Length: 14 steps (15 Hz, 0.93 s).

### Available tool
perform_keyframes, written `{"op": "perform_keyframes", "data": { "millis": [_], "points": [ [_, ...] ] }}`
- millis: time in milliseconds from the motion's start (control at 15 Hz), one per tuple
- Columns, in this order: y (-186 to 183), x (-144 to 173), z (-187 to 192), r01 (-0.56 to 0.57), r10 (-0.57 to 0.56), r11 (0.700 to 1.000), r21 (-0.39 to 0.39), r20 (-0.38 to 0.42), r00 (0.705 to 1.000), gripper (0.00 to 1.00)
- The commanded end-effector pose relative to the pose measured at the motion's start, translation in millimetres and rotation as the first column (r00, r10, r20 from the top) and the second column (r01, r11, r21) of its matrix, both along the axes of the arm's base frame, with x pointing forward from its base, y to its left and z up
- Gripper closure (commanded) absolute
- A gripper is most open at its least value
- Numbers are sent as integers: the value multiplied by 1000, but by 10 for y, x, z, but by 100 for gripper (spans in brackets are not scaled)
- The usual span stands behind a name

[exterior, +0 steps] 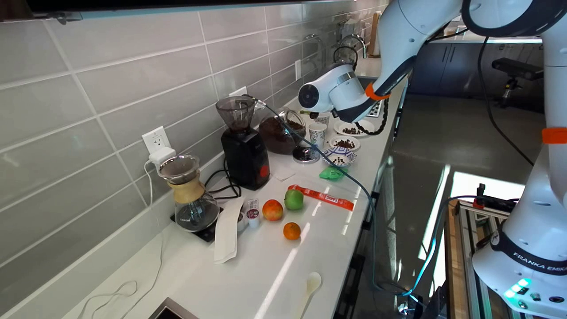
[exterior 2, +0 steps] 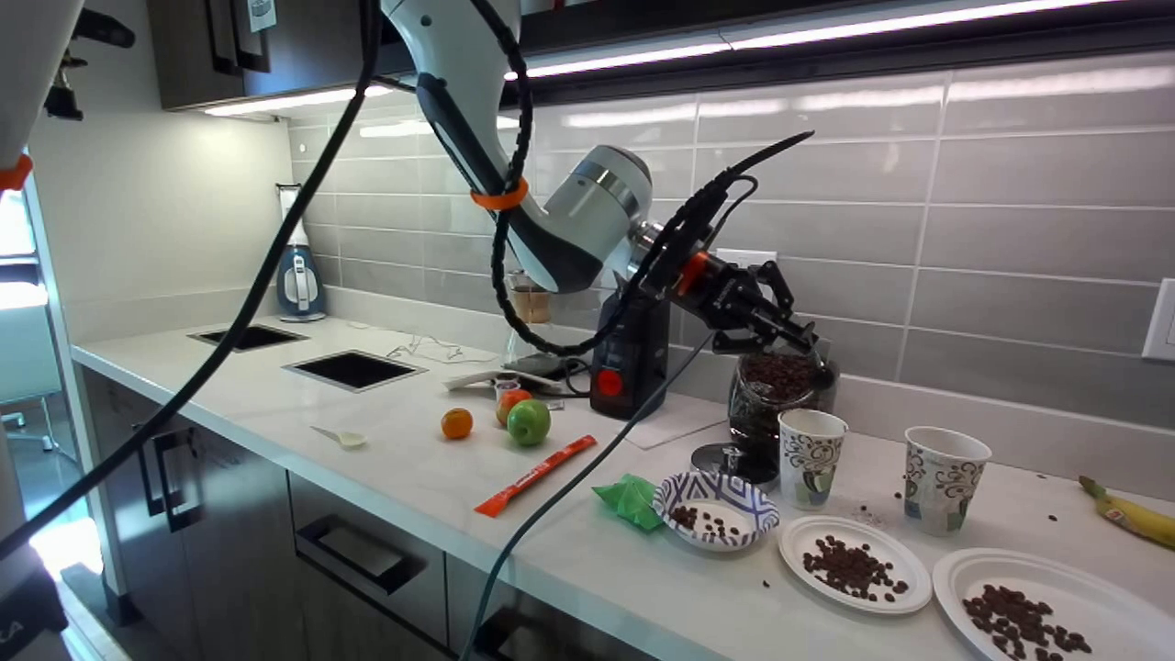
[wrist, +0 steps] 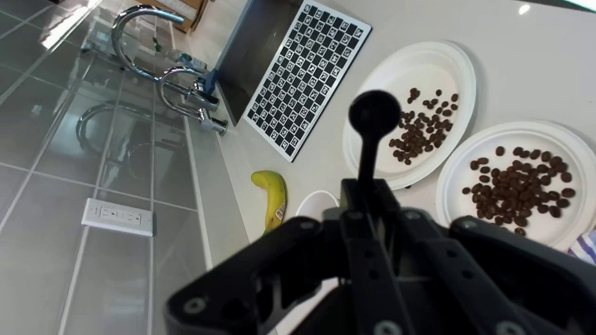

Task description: Use the black ladle to place some contents from the glass container into the coffee cup on the left.

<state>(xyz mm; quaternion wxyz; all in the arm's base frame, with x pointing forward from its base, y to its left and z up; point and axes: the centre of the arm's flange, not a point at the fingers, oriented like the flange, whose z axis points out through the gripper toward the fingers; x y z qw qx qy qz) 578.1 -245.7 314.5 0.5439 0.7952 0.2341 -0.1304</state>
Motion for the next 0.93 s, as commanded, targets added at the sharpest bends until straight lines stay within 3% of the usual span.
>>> {"op": "perform_keyframes", "data": {
  "millis": [0,867],
  "points": [
    [-14,21,-62,-58,54,996,-71,-61,997,98],
    [-25,-162,-116,-158,114,972,-174,-239,964,98]
  ]
}}
